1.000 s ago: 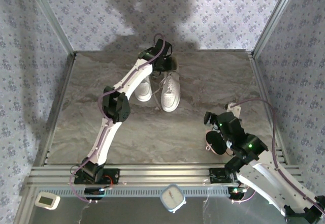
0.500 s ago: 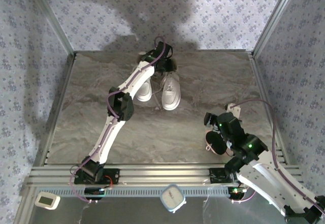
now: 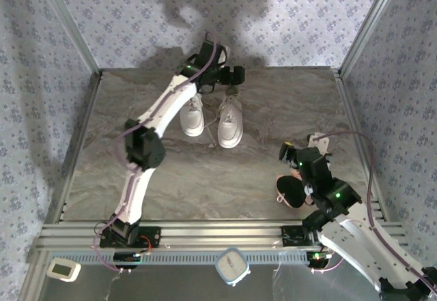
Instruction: Tie the shoes
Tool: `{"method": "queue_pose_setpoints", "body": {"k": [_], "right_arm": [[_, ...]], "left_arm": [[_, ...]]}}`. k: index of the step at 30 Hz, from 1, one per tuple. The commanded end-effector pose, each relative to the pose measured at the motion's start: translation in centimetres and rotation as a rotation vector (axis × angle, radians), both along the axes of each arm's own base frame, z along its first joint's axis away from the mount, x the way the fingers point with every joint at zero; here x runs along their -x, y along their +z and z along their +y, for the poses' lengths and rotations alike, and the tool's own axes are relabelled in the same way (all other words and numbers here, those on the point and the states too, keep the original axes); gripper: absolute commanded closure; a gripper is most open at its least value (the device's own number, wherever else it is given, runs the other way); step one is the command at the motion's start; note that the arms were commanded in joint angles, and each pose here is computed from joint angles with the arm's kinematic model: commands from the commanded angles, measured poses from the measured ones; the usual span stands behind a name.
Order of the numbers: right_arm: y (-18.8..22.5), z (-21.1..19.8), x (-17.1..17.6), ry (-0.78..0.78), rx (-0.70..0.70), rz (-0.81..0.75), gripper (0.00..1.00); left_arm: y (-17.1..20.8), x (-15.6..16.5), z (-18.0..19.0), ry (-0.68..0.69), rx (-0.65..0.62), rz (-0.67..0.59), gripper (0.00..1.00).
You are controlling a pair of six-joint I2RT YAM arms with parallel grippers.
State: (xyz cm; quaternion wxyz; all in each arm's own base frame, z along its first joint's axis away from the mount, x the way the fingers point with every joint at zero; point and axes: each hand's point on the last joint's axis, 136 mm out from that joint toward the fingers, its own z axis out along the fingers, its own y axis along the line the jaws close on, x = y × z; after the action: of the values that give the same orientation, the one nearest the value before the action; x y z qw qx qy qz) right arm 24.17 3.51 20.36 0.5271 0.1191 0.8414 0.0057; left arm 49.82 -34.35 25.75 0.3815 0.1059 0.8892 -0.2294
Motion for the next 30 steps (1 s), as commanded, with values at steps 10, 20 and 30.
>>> {"method": "queue_pose_setpoints", "body": {"k": [10,20,30], "right_arm": [[-0.5,-9.2,-4.8,-0.339,-0.009,-0.028,0.0],[-6.8,-9.8,-10.6,-0.196,0.193,0.144,0.0],[-9.2,-5.3,-14.7,0.099,0.226,0.01,0.0]], "left_arm": [[0.1,11.5,19.4,0.324,-0.069,-0.482,0.01],[-8.4,17.7,30.4,0.525,-0.292,-0.482,0.0],[-13.2,16.6,33.3,0.495,-0.282,-0.435,0.0]]}}
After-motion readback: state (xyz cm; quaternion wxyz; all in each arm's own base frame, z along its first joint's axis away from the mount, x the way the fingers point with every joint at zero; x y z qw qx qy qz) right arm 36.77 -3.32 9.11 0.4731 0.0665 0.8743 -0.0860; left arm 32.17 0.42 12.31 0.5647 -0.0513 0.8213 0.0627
